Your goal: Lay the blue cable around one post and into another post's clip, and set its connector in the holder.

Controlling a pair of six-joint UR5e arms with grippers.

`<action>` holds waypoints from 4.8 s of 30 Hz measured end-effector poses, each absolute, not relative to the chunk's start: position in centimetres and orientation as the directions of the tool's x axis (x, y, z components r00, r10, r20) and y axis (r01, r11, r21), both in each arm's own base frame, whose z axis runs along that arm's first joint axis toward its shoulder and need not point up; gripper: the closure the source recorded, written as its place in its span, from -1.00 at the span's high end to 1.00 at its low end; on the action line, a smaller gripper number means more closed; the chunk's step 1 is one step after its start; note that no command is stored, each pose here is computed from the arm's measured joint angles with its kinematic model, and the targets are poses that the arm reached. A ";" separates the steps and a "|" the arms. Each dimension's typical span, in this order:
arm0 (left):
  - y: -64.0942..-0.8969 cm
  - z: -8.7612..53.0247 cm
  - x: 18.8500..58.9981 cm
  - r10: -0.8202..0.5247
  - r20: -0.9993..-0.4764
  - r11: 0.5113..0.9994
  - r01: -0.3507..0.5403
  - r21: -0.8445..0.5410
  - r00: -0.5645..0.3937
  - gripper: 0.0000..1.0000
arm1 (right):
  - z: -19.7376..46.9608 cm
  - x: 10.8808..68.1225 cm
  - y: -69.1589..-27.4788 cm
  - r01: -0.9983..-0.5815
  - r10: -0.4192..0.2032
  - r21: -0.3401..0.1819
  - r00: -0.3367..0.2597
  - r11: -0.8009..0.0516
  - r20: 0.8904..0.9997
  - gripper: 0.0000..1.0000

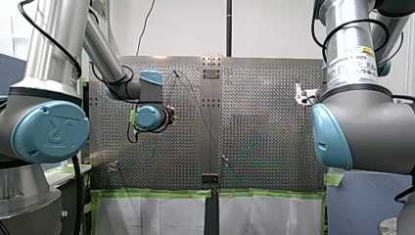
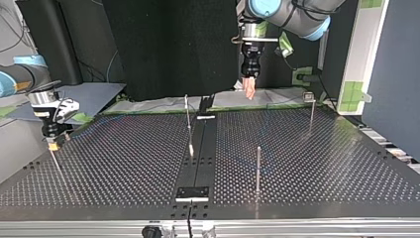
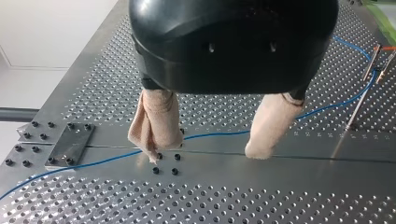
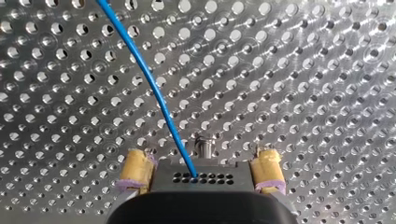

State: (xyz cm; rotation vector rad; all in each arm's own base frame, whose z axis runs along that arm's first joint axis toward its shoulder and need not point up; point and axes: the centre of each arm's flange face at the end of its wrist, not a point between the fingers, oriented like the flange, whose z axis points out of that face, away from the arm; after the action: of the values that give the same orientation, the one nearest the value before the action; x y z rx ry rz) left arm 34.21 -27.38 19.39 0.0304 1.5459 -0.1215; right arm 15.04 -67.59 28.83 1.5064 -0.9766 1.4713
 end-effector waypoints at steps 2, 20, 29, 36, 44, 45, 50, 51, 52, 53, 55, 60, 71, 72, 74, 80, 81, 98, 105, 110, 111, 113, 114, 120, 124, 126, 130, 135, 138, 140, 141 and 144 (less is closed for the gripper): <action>-27.4 19.4 34.2 -0.059 -0.998 0.994 0.097 -0.057 0.020 1.00 | 28.8 15.0 -67.6 -0.923 0.005 0.026 0.027 -0.385 1.000 1.00; -27.4 19.4 34.2 -0.059 -0.998 0.994 0.097 -0.057 0.020 1.00 | 28.9 15.4 -67.5 -0.912 0.012 0.029 0.027 -0.408 1.000 1.00; -27.4 19.4 34.2 -0.060 -0.998 0.994 0.097 -0.057 0.020 1.00 | 28.9 15.7 -67.4 -0.903 0.012 0.030 0.027 -0.428 1.000 1.00; -27.4 19.4 34.2 -0.060 -0.998 0.994 0.097 -0.058 0.020 1.00 | 28.8 16.0 -67.3 -0.895 0.009 0.028 0.027 -0.446 1.000 1.00; -27.4 19.4 34.2 -0.062 -0.998 0.994 0.097 -0.060 0.021 1.00 | 28.8 16.2 -67.2 -0.893 0.008 0.027 0.027 -0.449 1.000 1.00; -27.3 19.4 34.3 -0.062 -0.998 0.994 0.096 -0.060 0.021 1.00 | 28.8 16.2 -67.2 -0.893 0.008 0.027 0.027 -0.450 1.000 1.00; -27.3 19.4 34.3 -0.063 -0.998 0.994 0.096 -0.061 0.022 1.00 | 28.8 16.5 -67.1 -0.891 0.009 0.028 0.026 -0.453 1.000 1.00; -27.3 19.4 34.3 -0.063 -0.998 0.994 0.096 -0.061 0.022 1.00 | 28.8 16.5 -67.1 -0.891 0.008 0.027 0.026 -0.454 1.000 1.00; -27.3 19.4 34.4 -0.063 -0.998 0.994 0.096 -0.061 0.022 1.00 | 28.8 16.6 -67.1 -0.890 0.009 0.028 0.027 -0.455 1.000 1.00; -27.2 19.4 34.4 -0.063 -0.998 0.994 0.095 -0.061 0.022 1.00 | 28.9 16.7 -67.1 -0.890 0.010 0.028 0.027 -0.455 1.000 1.00; -27.2 19.4 34.4 -0.063 -0.998 0.994 0.094 -0.061 0.023 1.00 | 28.9 16.8 -67.1 -0.889 0.011 0.029 0.027 -0.457 1.000 1.00; -27.1 19.4 34.5 -0.063 -0.998 0.994 0.093 -0.061 0.022 1.00 | 28.8 17.1 -67.0 -0.887 0.010 0.028 0.027 -0.461 1.000 1.00; -27.1 19.4 34.5 -0.063 -0.998 0.994 0.092 -0.061 0.022 1.00 | 28.7 17.7 -66.7 -0.882 0.001 0.031 0.035 -0.470 0.999 1.00; -27.1 19.4 34.5 -0.064 -0.998 0.994 0.092 -0.061 0.022 1.00 | 28.7 17.8 -66.6 -0.882 -0.001 0.034 0.039 -0.471 0.999 1.00; -27.1 19.4 34.5 -0.064 -0.998 0.994 0.092 -0.062 0.021 1.00 | 28.6 17.8 -66.6 -0.881 -0.004 0.037 0.045 -0.471 0.999 1.00; -27.1 19.4 34.5 -0.065 -0.998 0.994 0.092 -0.063 0.021 1.00 | 28.4 17.9 -66.3 -0.881 -0.019 0.055 0.072 -0.469 0.997 1.00; -27.1 19.4 34.5 -0.065 -0.998 0.994 0.092 -0.063 0.021 1.00 | 28.3 17.9 -66.2 -0.881 -0.023 0.060 0.080 -0.469 0.997 1.00; -27.1 19.4 34.4 -0.068 -0.998 0.994 0.092 -0.066 0.019 1.00 | 28.1 18.5 -65.7 -0.878 -0.037 0.089 0.120 -0.470 0.992 1.00; -27.1 19.4 34.5 -0.068 -0.997 0.994 0.092 -0.066 0.020 1.00 | 28.4 18.5 -65.3 -0.879 -0.043 0.106 0.142 -0.465 0.989 1.00; -27.1 19.4 34.5 -0.069 -0.997 0.994 0.091 -0.066 0.021 1.00 | 29.1 18.4 -64.8 -0.882 -0.038 0.113 0.146 -0.457 0.989 1.00; -27.1 19.4 34.5 -0.069 -0.997 0.994 0.091 -0.066 0.021 1.00 | 29.3 18.4 -64.6 -0.883 -0.036 0.115 0.147 -0.455 0.989 1.00; -27.0 19.4 34.5 -0.069 -0.997 0.994 0.090 -0.066 0.021 1.00 | 29.4 18.4 -64.5 -0.884 -0.034 0.116 0.147 -0.453 0.989 1.00; -27.0 19.4 34.5 -0.069 -0.997 0.994 0.089 -0.067 0.021 1.00 | 29.4 18.3 -64.4 -0.884 -0.035 0.116 0.147 -0.453 0.988 1.00; -27.0 19.4 34.6 -0.073 -0.997 0.993 0.090 -0.071 0.022 1.00 | 29.3 18.3 -64.1 -0.885 -0.036 0.117 0.149 -0.451 0.988 1.00; -27.0 19.4 34.7 -0.075 -0.997 0.993 0.096 -0.073 0.021 1.00 | 29.3 18.1 -63.7 -0.886 -0.036 0.119 0.151 -0.448 0.988 1.00; -27.0 19.4 34.7 -0.075 -0.997 0.993 0.097 -0.073 0.020 1.00 | 29.5 18.1 -63.4 -0.887 -0.032 0.121 0.151 -0.446 0.988 1.00; -26.9 19.4 34.7 -0.076 -0.997 0.993 0.097 -0.074 0.020 1.00 | 30.1 18.1 -62.7 -0.888 -0.018 0.124 0.147 -0.443 0.989 1.00; -27.0 19.4 34.7 -0.085 -0.996 0.992 0.098 -0.083 0.020 1.00 | 30.4 18.6 -61.3 -0.885 -0.005 0.126 0.143 -0.447 0.990 1.00; -27.0 19.4 34.7 -0.099 -0.995 0.990 0.099 -0.097 0.019 1.00 | 30.4 19.4 -60.3 -0.876 0.009 0.127 0.139 -0.465 0.990 1.00; -27.1 19.4 34.6 -0.108 -0.994 0.989 0.102 -0.106 0.017 1.00 | 30.6 20.0 -59.7 -0.868 0.020 0.127 0.133 -0.481 0.991 1.00; -27.1 19.4 34.6 -0.112 -0.994 0.989 0.104 -0.110 0.016 1.00 | 30.7 20.5 -59.2 -0.861 0.027 0.125 0.129 -0.493 0.991 1.00; -27.1 19.2 34.3 -0.126 -0.992 0.986 0.108 -0.125 0.009 1.00 | 30.4 21.9 -58.2 -0.852 0.032 0.114 0.114 -0.511 0.993 1.00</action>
State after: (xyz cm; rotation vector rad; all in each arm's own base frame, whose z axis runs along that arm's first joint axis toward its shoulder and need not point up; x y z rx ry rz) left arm 34.28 -27.10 19.17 -0.0149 1.5512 -0.1829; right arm 21.88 -58.18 30.37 1.6441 -0.8144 1.4939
